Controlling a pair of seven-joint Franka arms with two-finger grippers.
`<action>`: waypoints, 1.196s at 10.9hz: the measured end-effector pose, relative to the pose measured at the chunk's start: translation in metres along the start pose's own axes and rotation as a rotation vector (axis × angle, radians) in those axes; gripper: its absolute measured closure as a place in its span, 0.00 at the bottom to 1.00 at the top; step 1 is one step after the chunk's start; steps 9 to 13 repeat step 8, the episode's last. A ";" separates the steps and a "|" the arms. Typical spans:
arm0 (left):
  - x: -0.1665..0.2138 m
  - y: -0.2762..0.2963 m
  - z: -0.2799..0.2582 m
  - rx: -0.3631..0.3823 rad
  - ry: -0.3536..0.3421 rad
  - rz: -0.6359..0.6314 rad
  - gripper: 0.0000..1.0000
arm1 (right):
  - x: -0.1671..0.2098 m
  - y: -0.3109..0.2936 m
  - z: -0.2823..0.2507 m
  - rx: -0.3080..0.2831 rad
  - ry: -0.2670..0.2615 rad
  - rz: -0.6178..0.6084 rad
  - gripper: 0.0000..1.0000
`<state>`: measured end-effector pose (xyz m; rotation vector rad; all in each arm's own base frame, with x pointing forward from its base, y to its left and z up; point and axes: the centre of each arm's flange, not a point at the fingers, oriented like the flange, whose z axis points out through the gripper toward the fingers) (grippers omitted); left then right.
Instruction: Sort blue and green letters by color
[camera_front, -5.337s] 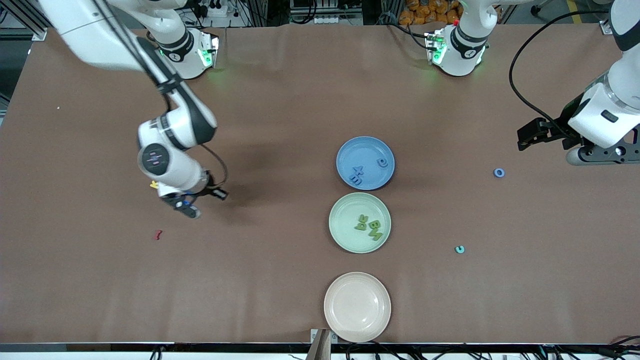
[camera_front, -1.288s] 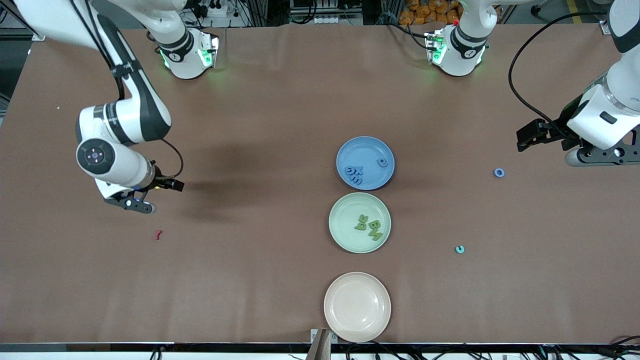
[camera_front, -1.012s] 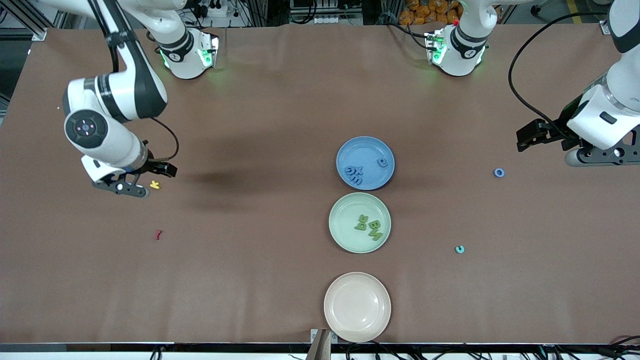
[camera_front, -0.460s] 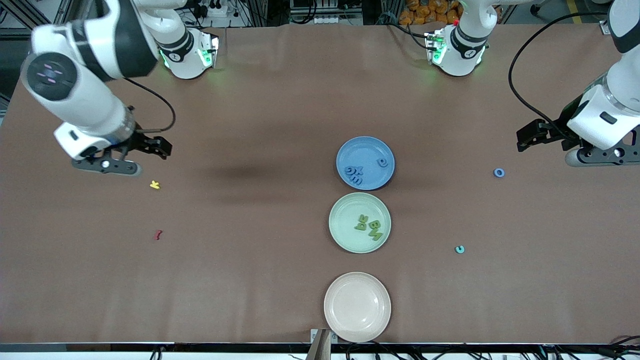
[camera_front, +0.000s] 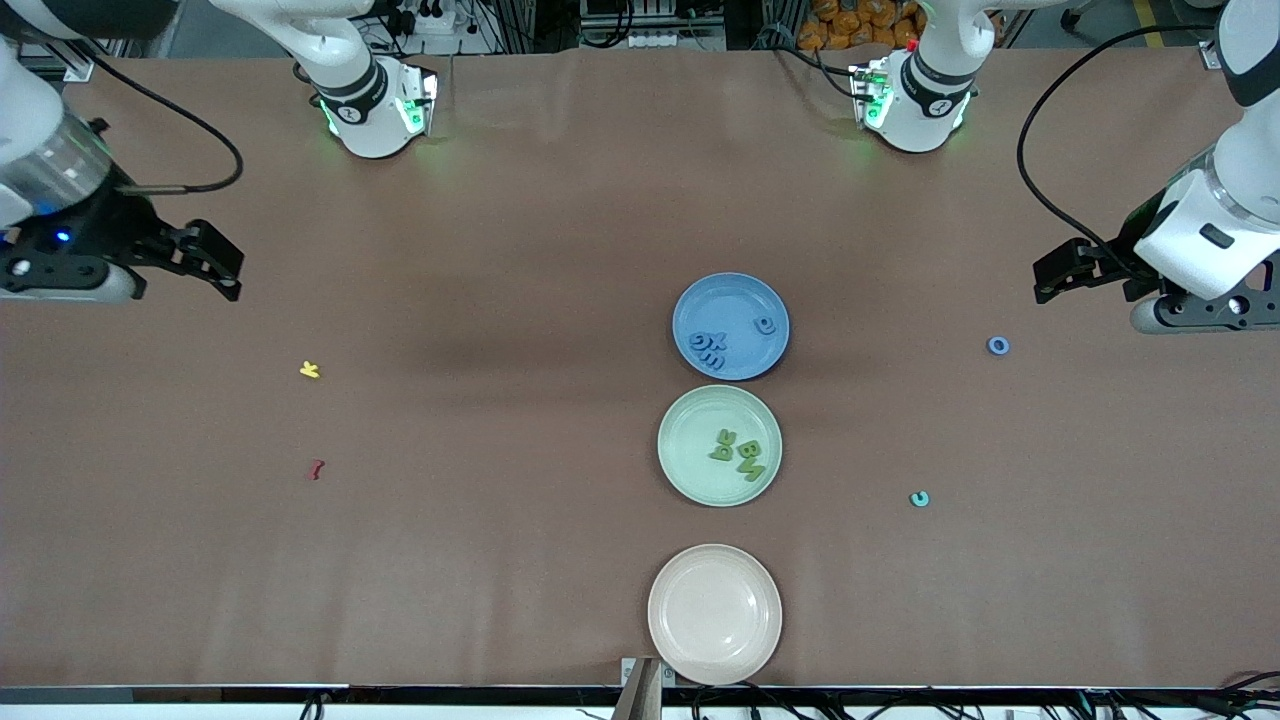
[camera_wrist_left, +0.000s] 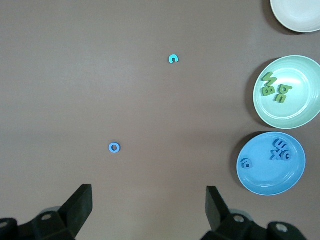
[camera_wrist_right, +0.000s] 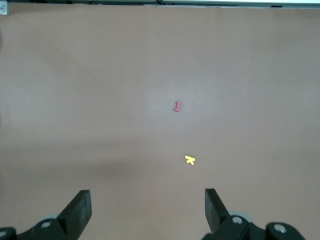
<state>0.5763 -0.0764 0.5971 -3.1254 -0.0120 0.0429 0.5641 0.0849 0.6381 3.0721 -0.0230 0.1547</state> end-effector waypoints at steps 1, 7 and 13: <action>0.000 0.000 0.000 0.000 0.000 0.000 0.00 | -0.001 0.009 -0.005 0.017 -0.014 0.020 0.00; 0.000 0.000 0.000 0.000 0.000 0.000 0.00 | -0.002 0.036 -0.007 0.102 -0.052 0.083 0.00; 0.000 0.000 0.000 0.000 0.000 0.001 0.00 | -0.002 0.038 -0.008 0.103 -0.050 0.082 0.00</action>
